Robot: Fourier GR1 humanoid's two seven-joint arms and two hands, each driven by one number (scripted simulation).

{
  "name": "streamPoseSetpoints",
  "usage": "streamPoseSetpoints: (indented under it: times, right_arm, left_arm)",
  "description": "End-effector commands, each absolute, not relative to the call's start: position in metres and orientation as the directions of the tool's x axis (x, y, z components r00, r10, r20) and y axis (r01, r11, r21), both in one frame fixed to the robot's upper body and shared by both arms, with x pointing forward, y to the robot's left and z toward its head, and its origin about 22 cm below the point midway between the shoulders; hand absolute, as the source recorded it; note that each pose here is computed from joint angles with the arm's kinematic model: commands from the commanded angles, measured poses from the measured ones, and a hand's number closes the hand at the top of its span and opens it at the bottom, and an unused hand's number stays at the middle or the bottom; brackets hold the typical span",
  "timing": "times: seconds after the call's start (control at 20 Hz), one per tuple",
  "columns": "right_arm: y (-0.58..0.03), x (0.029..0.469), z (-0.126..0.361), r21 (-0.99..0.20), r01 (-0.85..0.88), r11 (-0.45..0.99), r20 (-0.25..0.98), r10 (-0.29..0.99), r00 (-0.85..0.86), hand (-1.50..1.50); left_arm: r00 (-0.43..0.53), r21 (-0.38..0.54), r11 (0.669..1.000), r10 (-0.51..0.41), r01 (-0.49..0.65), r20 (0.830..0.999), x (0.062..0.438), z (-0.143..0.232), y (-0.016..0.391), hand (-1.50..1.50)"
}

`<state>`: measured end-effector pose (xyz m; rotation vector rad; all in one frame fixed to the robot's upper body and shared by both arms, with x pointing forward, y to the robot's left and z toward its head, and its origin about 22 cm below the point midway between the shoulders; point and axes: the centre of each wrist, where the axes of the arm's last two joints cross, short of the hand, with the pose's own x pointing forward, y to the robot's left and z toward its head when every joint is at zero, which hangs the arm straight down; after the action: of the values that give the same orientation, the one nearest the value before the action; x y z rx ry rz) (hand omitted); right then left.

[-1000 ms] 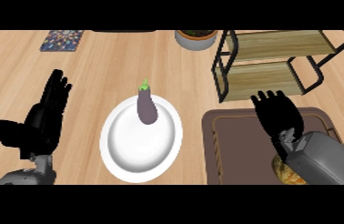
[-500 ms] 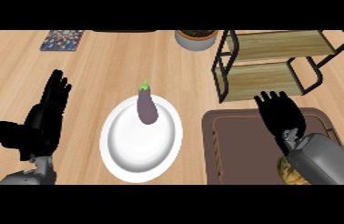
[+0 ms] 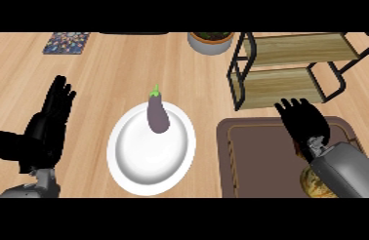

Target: Pick the sweet potato from the tray and place it in the tiered shelf

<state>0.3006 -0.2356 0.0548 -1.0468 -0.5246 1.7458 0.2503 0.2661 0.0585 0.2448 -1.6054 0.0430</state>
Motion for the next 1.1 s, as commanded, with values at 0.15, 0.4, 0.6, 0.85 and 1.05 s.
streamPoseSetpoints:
  times: [0.15,0.4,0.6,0.85,1.05]
  right_arm:
    - [-0.262,0.293,0.021,-0.693,-0.601,-0.398,-0.416,0.902,-0.117,1.5]
    - [-0.247,0.297,0.018,-0.7,-0.505,-0.506,-0.455,0.86,-0.23,1.5]
    - [-0.256,0.294,0.025,-0.765,-0.464,-0.446,-0.395,0.895,-0.209,1.5]
    - [-0.207,0.261,0.011,-0.899,-0.435,0.047,0.065,0.998,-0.025,1.5]
    - [-0.207,0.235,0.018,-0.914,-0.381,0.143,0.159,0.987,-0.012,1.5]
  left_arm:
    - [-0.029,0.129,0.977,-0.136,-0.172,0.99,0.254,0.047,0.261,0.0]
    - [-0.036,0.118,0.976,-0.126,-0.183,0.991,0.262,0.049,0.27,0.0]
    - [-0.039,0.128,0.973,-0.138,-0.195,0.99,0.256,0.043,0.266,0.0]
    - [-0.02,0.116,0.966,-0.124,-0.23,0.992,0.255,0.049,0.272,0.0]
    - [-0.015,0.131,0.97,-0.137,-0.206,0.99,0.246,0.045,0.266,0.0]
